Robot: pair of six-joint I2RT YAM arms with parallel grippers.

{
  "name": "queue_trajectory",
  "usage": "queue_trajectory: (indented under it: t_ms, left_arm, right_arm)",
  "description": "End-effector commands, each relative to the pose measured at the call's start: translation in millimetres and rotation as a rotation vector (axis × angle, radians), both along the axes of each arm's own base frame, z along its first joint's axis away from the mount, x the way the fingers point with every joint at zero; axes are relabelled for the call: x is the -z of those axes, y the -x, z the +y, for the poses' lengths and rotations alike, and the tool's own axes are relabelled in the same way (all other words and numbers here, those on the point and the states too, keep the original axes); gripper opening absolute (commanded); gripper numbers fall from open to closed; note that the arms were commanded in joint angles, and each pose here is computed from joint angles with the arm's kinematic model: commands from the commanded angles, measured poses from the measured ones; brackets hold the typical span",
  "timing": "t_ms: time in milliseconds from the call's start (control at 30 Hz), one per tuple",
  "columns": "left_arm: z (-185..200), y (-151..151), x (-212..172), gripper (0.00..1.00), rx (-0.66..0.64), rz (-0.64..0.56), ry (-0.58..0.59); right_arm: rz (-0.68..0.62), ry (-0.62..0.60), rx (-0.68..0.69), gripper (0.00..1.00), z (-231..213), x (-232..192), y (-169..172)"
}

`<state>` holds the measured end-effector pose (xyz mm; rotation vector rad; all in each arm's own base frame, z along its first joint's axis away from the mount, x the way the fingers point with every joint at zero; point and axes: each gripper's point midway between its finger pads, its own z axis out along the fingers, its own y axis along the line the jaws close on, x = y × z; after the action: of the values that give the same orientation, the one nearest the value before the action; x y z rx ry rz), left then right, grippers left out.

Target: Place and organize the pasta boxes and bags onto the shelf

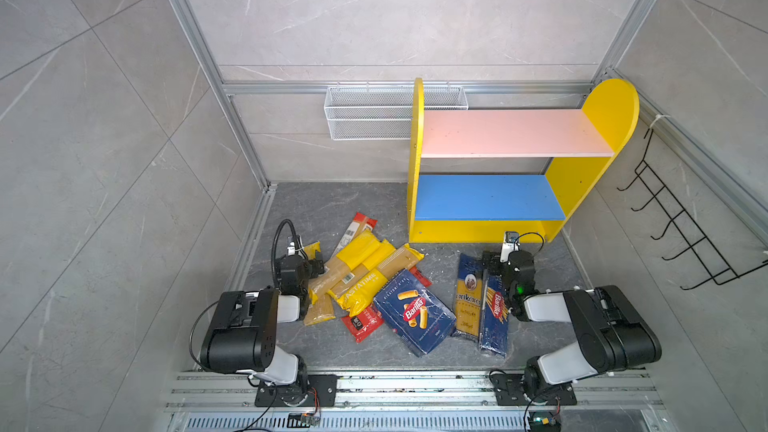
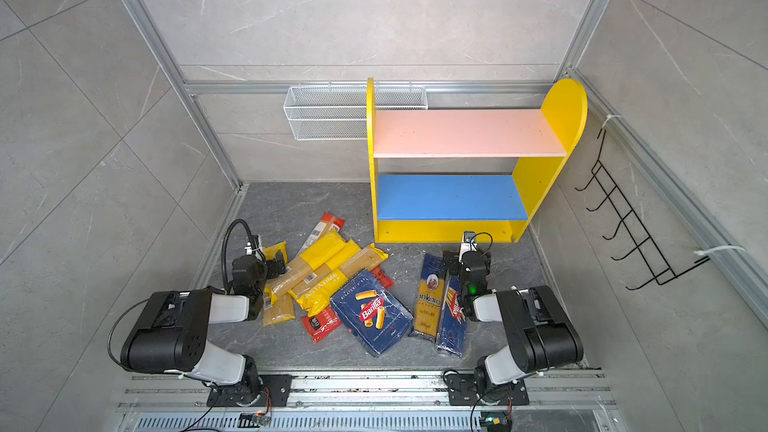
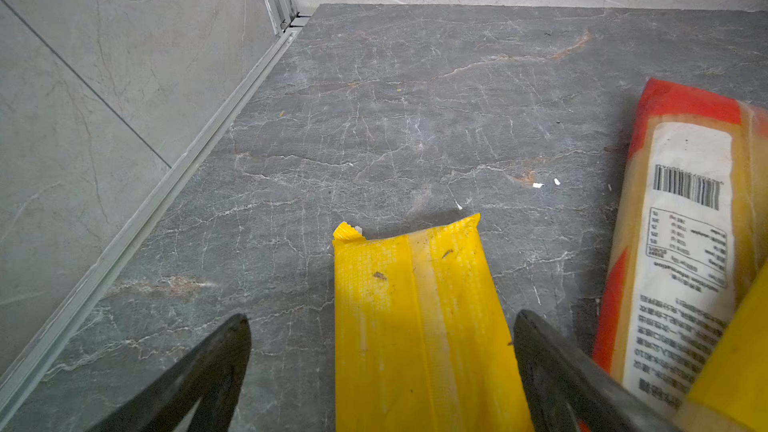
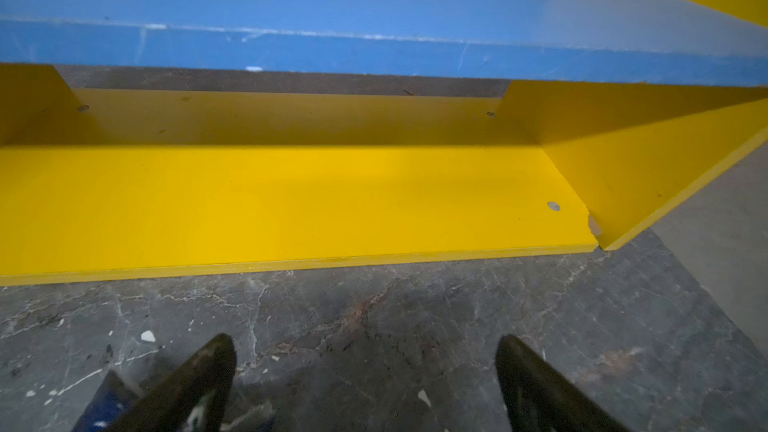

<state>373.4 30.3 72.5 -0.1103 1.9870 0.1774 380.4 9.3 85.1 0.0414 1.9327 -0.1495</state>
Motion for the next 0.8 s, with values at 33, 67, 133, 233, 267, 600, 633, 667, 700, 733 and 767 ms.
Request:
queue_trajectory:
  t_ms: [33, 67, 133, 233, 267, 600, 633, 667, 700, 733, 767]
  left_arm:
    - [1.0, -9.3, -15.1, 1.00, -0.005, -0.056, 0.019]
    - [0.6, -9.8, -15.7, 1.00, -0.001, -0.057, 0.021]
    - [0.9, -10.4, -15.1, 1.00, 0.006, -0.052, 0.030]
    - [2.3, -11.2, -14.7, 1.00, 0.014, -0.047, 0.047]
    - [2.1, -11.5, -14.9, 1.00, 0.017, -0.048, 0.050]
    - [2.1, -11.2, -13.9, 1.00, 0.017, -0.043, 0.052]
    - [2.4, -11.4, -14.2, 1.00, 0.016, -0.045, 0.052]
    - [2.3, -11.2, -13.9, 1.00, 0.017, -0.043, 0.051]
    - [2.2, -11.3, -13.9, 1.00, 0.017, -0.043, 0.051]
    - [2.5, -11.2, -14.0, 1.00, 0.016, -0.043, 0.051]
    - [2.2, -11.2, -13.9, 1.00, 0.017, -0.043, 0.052]
  right_arm:
    - [-0.036, -0.017, 0.000, 0.99, 2.3, -10.2, -5.6]
    - [-0.036, -0.017, 0.002, 0.99, 1.9, -10.1, -5.5]
    - [-0.036, -0.017, 0.001, 0.99, 2.2, -10.2, -5.6]
    - [-0.037, -0.017, 0.002, 0.99, 1.9, -10.3, -5.7]
    - [-0.036, -0.017, 0.001, 0.99, 2.1, -10.3, -5.7]
    - [-0.032, -0.016, 0.001, 0.99, 2.1, -9.3, -5.7]
    - [-0.032, -0.017, 0.001, 0.99, 2.3, -9.3, -5.7]
    - [-0.032, -0.017, 0.000, 0.99, 2.3, -9.2, -5.5]
    - [-0.033, -0.017, 0.001, 0.99, 2.1, -9.5, -5.8]
    - [-0.032, -0.017, 0.001, 1.00, 2.1, -9.2, -5.6]
    - [-0.033, -0.017, 0.000, 1.00, 2.5, -9.6, -5.8]
